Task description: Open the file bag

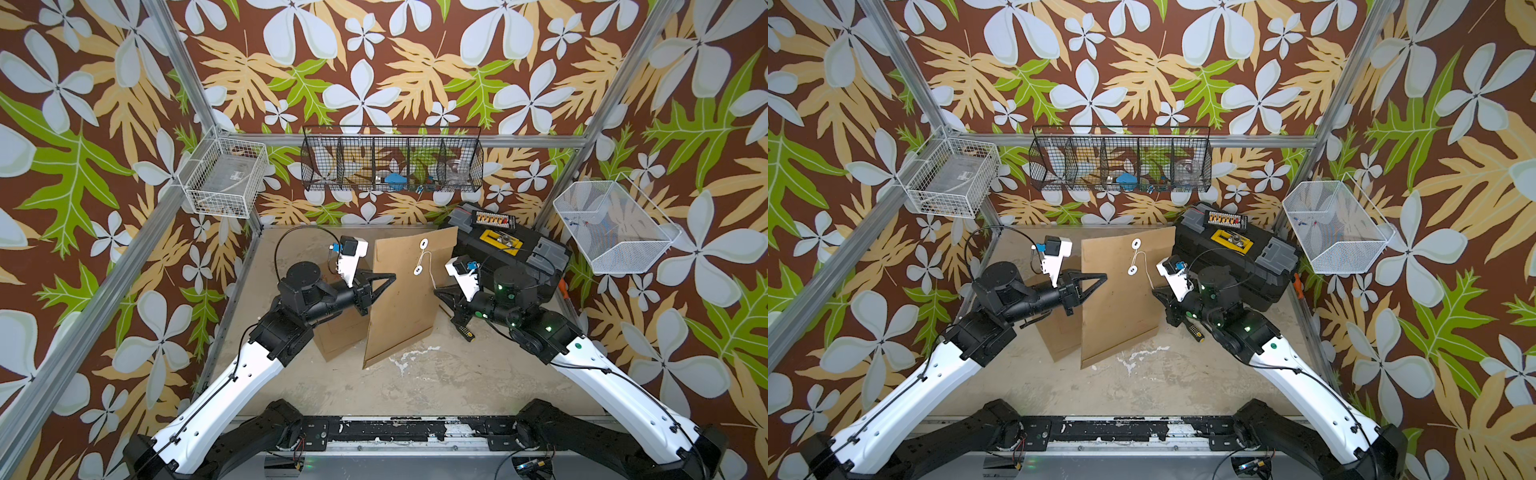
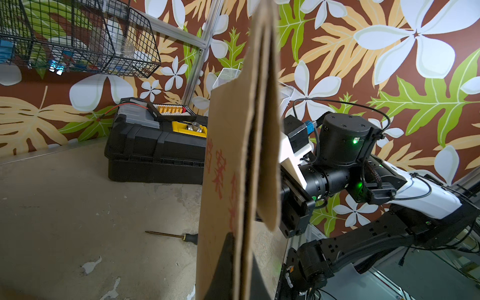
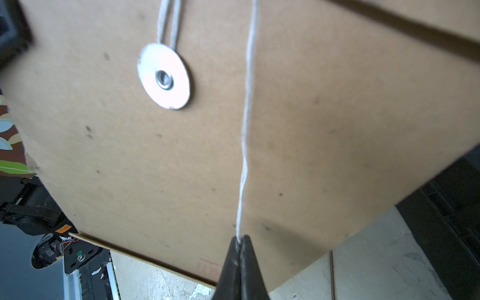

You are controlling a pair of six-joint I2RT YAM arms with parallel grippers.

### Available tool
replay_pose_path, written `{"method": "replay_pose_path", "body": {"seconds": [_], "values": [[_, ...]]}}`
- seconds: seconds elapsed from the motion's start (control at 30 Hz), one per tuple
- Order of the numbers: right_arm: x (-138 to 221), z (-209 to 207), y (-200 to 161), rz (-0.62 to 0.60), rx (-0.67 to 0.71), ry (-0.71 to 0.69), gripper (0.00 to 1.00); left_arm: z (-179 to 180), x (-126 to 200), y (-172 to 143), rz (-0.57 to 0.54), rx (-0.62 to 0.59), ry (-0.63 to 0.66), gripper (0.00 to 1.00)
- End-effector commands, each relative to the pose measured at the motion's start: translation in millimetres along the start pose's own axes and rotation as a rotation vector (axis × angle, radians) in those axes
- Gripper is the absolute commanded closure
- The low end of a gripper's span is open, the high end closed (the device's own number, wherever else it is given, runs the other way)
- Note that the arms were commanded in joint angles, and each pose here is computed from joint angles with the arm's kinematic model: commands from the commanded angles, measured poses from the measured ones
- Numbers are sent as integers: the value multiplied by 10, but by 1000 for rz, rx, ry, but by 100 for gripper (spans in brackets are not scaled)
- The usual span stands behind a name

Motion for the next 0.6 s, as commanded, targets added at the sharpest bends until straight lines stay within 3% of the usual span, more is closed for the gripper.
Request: {"method": "replay_pose_path", "body": {"seconds": [0.0,0.57], "values": [[27,-62,31,-5,-14,-66,100,-50,12,133,-46,-40,1,100],[-60,-111,-79,44,5,-93,100,-108,-42,355,-78,-97,18,100]]}}
Point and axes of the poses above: each gripper's point midway between its finger pads, its own x axis back along the fingers, its own z axis along the line the jaws close on, y = z × x, the point moved 7 cm from there along x, back along the fingers, and after that the axes turned 6 degrees about x, right-handed, at the moved point
